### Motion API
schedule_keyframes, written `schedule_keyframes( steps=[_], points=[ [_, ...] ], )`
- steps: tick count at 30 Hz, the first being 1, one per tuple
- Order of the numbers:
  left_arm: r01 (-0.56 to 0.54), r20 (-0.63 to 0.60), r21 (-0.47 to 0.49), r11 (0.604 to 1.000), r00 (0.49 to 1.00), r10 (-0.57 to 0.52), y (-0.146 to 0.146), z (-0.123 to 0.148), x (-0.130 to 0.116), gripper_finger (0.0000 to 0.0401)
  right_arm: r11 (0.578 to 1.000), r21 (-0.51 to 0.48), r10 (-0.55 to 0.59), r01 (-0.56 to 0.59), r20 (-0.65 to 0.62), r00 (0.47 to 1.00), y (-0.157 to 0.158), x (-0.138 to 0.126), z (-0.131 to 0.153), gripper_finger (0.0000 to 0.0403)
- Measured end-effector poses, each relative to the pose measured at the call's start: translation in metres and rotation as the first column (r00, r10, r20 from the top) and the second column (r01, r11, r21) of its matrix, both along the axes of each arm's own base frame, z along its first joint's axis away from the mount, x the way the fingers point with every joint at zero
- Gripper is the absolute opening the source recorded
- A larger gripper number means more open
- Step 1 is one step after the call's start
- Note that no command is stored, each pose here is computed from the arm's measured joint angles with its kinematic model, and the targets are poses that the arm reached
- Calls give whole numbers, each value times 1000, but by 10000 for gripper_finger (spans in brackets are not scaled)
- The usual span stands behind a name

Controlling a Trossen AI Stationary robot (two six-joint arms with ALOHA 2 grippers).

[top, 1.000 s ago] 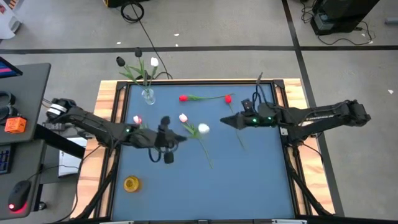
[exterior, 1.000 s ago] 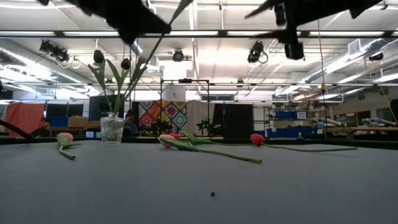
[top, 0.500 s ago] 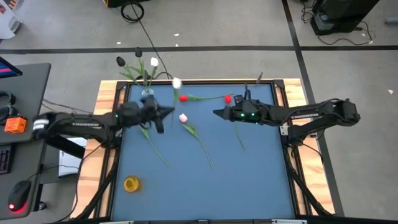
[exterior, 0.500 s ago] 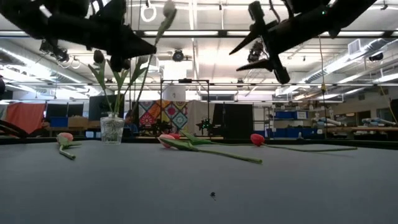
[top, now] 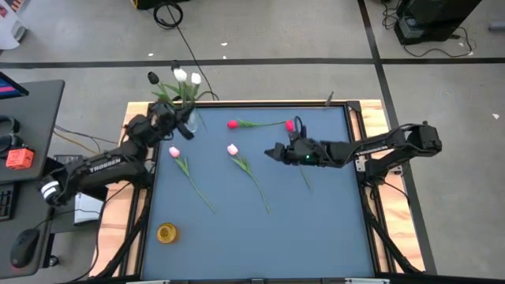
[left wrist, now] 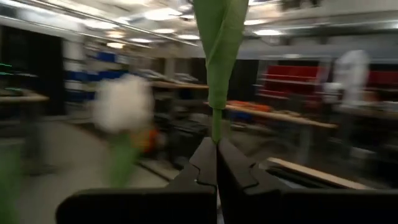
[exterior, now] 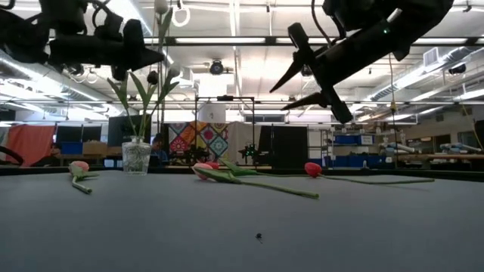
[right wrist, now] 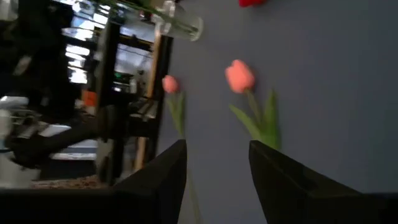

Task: Sort flowers into vase by color
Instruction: Put the white tulip into the transparent vase

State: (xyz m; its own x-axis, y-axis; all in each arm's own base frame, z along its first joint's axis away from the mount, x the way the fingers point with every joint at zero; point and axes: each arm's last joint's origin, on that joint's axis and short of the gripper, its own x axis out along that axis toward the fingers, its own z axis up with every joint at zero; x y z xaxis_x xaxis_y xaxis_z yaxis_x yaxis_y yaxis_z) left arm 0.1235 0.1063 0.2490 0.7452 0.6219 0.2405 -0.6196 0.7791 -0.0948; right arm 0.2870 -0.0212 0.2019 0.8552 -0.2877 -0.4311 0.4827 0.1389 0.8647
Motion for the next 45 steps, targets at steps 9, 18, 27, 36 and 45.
schedule_keyframes(
  steps=[9, 18, 27, 36, 45],
  points=[
    [-249, -53, -3, 969, 967, 248, 21, 0, -19, 0, 997, 30, -66, 67, -37, 997, 6, 1, -9, 169],
    [-343, -107, 52, 938, 932, 347, 21, 0, -24, 0, 996, 46, -75, 78, -44, 996, -4, -2, -8, 168],
    [-389, -143, 14, 921, 911, 387, 27, -5, -29, 0, 997, 16, -72, 73, -61, 996, -21, -4, -8, 168],
    [-382, -41, 1, 924, 923, 382, 26, 2, -30, 0, 999, 35, -17, 19, -55, 998, -38, -6, -7, 168],
    [-383, -78, -83, 920, 923, 377, 27, -6, -29, 0, 1000, 10, 4, -4, -44, 999, -44, -6, -5, 168]
  ],
)
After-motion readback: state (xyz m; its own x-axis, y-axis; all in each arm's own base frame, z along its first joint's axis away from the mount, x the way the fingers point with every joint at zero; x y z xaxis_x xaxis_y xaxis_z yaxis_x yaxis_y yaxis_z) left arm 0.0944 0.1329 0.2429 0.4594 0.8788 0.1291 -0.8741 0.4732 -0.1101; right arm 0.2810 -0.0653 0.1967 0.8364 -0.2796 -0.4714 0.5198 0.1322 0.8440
